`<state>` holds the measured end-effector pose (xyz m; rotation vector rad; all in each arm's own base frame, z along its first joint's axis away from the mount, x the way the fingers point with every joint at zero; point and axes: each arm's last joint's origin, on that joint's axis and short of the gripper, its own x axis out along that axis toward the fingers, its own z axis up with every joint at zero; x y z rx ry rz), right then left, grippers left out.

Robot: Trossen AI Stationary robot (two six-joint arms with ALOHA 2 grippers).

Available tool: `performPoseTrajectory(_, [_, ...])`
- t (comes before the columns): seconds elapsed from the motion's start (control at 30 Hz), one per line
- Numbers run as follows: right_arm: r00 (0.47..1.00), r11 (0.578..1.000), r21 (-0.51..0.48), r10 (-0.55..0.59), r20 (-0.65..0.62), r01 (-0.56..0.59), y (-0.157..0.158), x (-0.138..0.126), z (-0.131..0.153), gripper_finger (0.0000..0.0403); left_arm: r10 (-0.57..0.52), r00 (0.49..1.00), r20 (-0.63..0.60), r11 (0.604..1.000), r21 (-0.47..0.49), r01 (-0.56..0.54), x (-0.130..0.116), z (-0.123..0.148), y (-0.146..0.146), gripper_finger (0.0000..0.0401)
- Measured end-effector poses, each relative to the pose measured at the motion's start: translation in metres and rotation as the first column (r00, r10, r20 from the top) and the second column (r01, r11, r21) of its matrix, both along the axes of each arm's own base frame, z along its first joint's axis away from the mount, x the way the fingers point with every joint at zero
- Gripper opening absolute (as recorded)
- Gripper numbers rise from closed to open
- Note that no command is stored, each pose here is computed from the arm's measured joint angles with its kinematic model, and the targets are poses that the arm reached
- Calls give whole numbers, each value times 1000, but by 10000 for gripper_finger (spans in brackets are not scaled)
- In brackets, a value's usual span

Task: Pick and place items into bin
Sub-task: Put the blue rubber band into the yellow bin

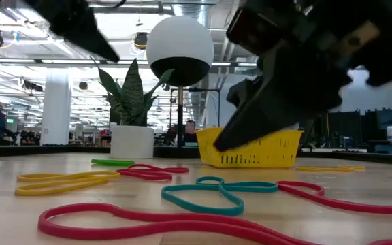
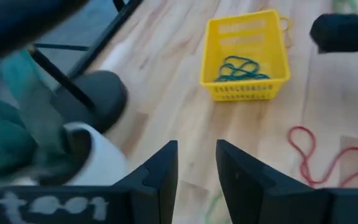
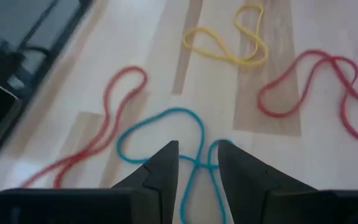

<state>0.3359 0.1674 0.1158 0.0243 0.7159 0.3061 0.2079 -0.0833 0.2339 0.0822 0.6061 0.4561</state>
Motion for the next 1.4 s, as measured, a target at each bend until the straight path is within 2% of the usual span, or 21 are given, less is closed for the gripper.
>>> performPoseTrajectory(0.2, [999,999,-31,-13,-38,12,-1,15,-15,108,-40,991,125,995,-85,51,-11,-34,-2,100])
performPoseTrajectory(0.53, [995,996,-81,-56,-83,49,-7,20,-25,101,-62,989,133,994,-86,74,-11,-37,-3,100])
performPoseTrajectory(0.67, [993,995,-91,-58,-101,49,-7,19,-27,69,-62,989,134,994,-85,74,-11,-37,-3,100])
performPoseTrajectory(0.8, [996,994,-105,-44,-80,35,-8,19,-23,13,-63,989,133,994,-84,74,-11,-37,-3,100])
performPoseTrajectory(0.9, [998,993,-115,-20,-55,13,-6,18,-19,10,-62,989,133,994,-84,74,-11,-37,-3,100])
performPoseTrajectory(1.03, [999,992,-119,-36,-13,34,-8,16,1,3,-66,990,121,994,-82,77,-12,-38,-3,100])
performPoseTrajectory(1.17, [991,974,-186,-122,53,130,-11,7,35,3,-96,992,82,990,-97,104,-13,-40,-3,100])
performPoseTrajectory(1.27, [974,939,-261,-206,90,223,-19,-3,60,3,-109,992,66,988,-105,116,-14,-41,-3,100])
performPoseTrajectory(1.4, [922,877,-287,-360,140,386,-34,-20,94,2,-111,992,63,987,-109,118,-14,-41,-3,100])
